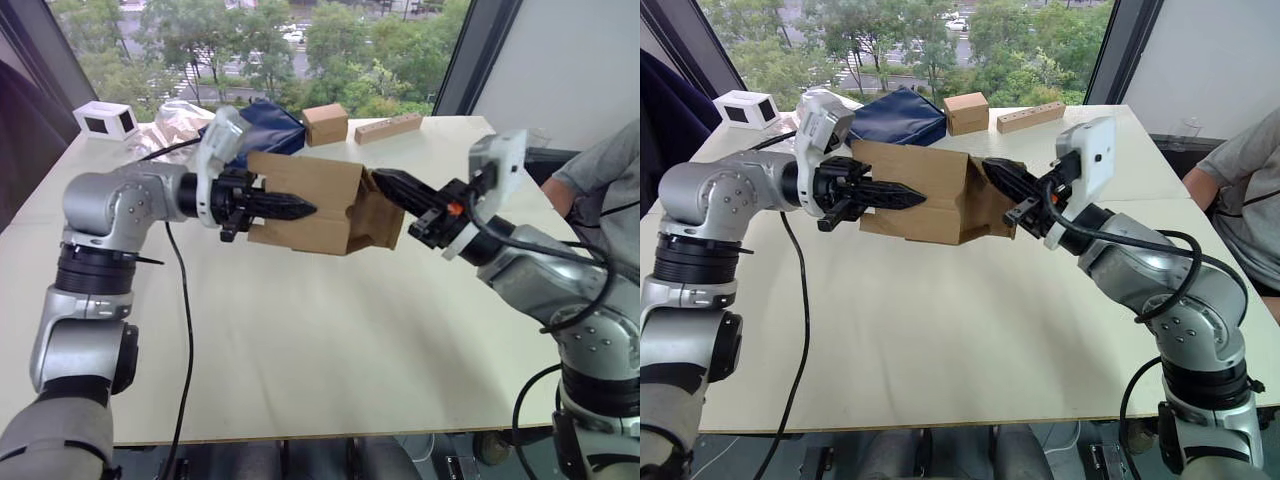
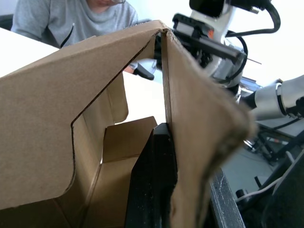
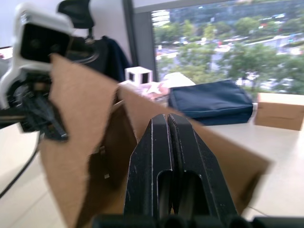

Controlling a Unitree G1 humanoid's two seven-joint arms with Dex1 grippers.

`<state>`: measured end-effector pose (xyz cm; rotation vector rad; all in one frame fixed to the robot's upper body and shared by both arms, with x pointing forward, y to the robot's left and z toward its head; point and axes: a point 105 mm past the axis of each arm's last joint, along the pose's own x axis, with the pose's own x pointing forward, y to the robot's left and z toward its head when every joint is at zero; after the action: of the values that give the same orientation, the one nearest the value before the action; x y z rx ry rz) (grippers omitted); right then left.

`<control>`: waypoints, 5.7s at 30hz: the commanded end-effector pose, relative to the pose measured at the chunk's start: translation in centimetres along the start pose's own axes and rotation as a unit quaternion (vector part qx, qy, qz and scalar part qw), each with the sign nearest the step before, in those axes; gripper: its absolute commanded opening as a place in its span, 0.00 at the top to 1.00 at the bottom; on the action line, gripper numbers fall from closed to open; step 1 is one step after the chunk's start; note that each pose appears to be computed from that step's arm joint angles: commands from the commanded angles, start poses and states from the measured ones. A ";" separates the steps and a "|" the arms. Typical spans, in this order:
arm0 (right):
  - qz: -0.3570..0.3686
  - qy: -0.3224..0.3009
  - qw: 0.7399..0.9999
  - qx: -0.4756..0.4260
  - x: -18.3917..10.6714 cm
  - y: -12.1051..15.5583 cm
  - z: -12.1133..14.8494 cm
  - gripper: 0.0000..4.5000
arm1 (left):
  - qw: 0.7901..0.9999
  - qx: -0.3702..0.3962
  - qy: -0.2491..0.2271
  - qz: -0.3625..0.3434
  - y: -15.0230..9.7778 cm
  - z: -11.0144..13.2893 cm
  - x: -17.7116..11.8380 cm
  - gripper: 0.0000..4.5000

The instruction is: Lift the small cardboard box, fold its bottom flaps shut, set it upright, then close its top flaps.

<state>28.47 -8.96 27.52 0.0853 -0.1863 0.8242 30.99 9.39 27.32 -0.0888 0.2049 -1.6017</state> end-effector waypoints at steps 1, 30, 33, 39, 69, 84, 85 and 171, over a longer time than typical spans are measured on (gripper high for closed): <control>0.025 -0.017 1.000 -0.008 0.3 1.3 0.8 0.99 | 1.000 0.023 -0.014 -0.006 -0.8 1.2 -0.3 1.00; 0.034 0.025 0.999 0.027 -4.1 1.2 0.0 0.99 | 0.999 0.019 -0.029 0.011 0.3 1.6 -0.4 1.00; 0.004 0.097 0.995 0.004 -6.0 0.3 -2.5 0.99 | 0.999 0.019 -0.030 0.010 0.4 1.8 -0.4 1.00; -0.002 0.118 0.993 -0.031 -6.0 0.1 -3.8 0.99 | 0.999 0.020 -0.029 -0.002 0.1 2.0 -0.1 1.00; 0.079 0.052 0.995 -0.037 -1.7 2.5 -2.5 0.99 | 0.999 0.020 -0.031 -0.013 -0.9 1.8 0.4 1.00; -0.080 -0.032 0.995 0.054 -7.6 -7.3 2.0 0.99 | 0.998 0.030 -0.047 -0.009 -1.0 2.7 -0.9 1.00; -0.096 -0.023 0.994 0.048 -7.5 -8.0 1.4 0.99 | 0.998 0.030 -0.048 -0.012 -1.1 2.8 -0.8 1.00; 0.123 -0.194 0.907 0.353 0.2 -1.8 -0.7 0.94 | 0.997 0.002 -0.069 -0.021 -0.9 4.1 -0.5 1.00</control>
<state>30.22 -9.70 25.70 0.9233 -0.2091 1.0798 31.17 9.34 30.49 -0.2176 0.1395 -1.6226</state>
